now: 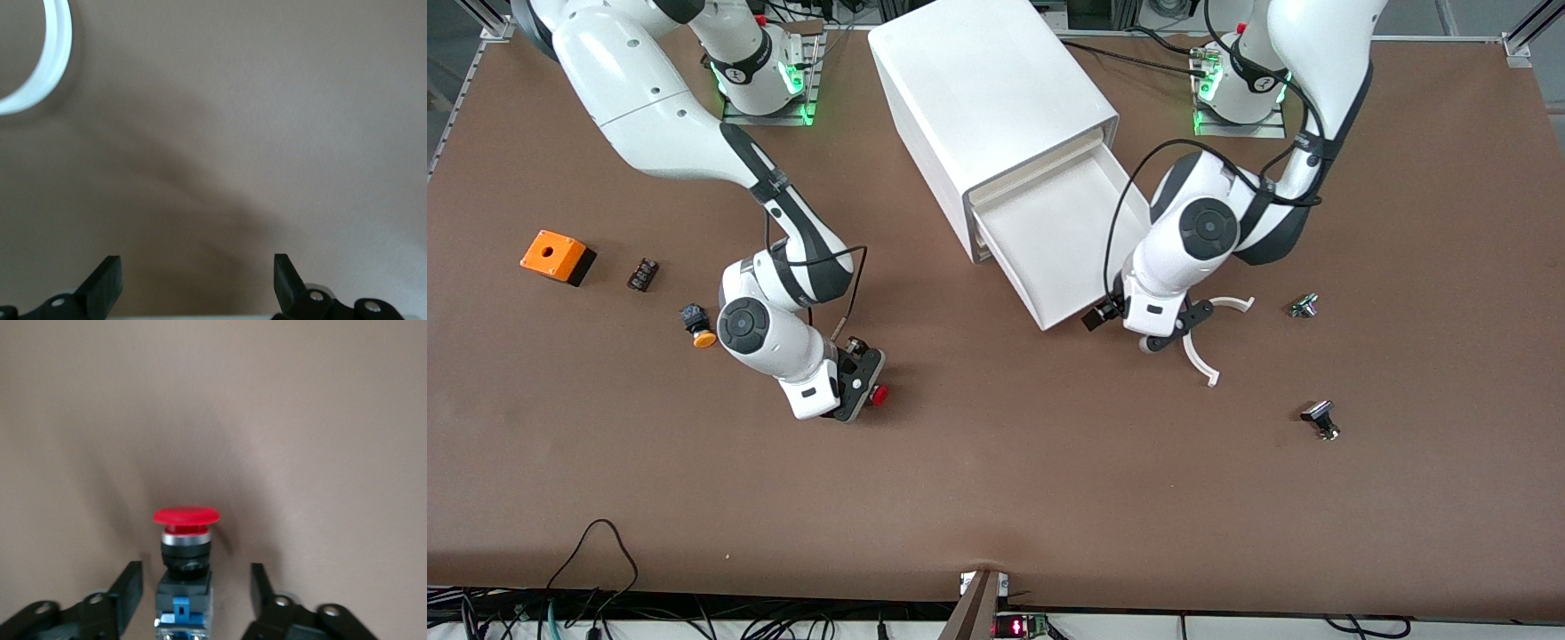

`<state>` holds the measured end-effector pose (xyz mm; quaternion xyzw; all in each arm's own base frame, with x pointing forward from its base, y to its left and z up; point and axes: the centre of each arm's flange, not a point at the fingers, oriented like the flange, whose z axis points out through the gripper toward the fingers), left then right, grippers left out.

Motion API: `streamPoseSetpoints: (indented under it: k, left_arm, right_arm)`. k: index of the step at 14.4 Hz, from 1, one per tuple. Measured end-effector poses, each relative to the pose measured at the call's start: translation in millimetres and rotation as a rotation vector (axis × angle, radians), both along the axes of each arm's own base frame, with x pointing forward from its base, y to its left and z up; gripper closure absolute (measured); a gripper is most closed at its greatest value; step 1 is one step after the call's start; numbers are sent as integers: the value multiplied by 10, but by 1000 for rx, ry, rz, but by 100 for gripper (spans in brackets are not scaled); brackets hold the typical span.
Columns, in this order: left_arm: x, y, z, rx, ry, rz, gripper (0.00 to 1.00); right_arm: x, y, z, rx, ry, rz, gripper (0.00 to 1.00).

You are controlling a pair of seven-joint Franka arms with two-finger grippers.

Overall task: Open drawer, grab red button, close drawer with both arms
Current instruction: 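Push the drawer shut with the left gripper while the right gripper sets button down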

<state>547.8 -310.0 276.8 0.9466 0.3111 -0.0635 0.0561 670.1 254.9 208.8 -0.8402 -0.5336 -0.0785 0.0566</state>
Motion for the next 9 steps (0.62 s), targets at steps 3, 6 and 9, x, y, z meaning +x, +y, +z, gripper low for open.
streamPoseSetpoints:
  k: [3, 6, 9]
  left_arm:
    - [-72, -89, -20, 3, 12, -20, 0]
    - [-376, -412, -53, 4, 71, -76, 0]
    - [-798, -816, -60, 9, 139, -125, 0]
  right_arm:
    - [58, 10, 607, 3, -30, -3, 0]
    - [20, 28, 1322, 33, -37, -67, 0]
    - [-103, 85, 2059, 59, -70, -185, 0]
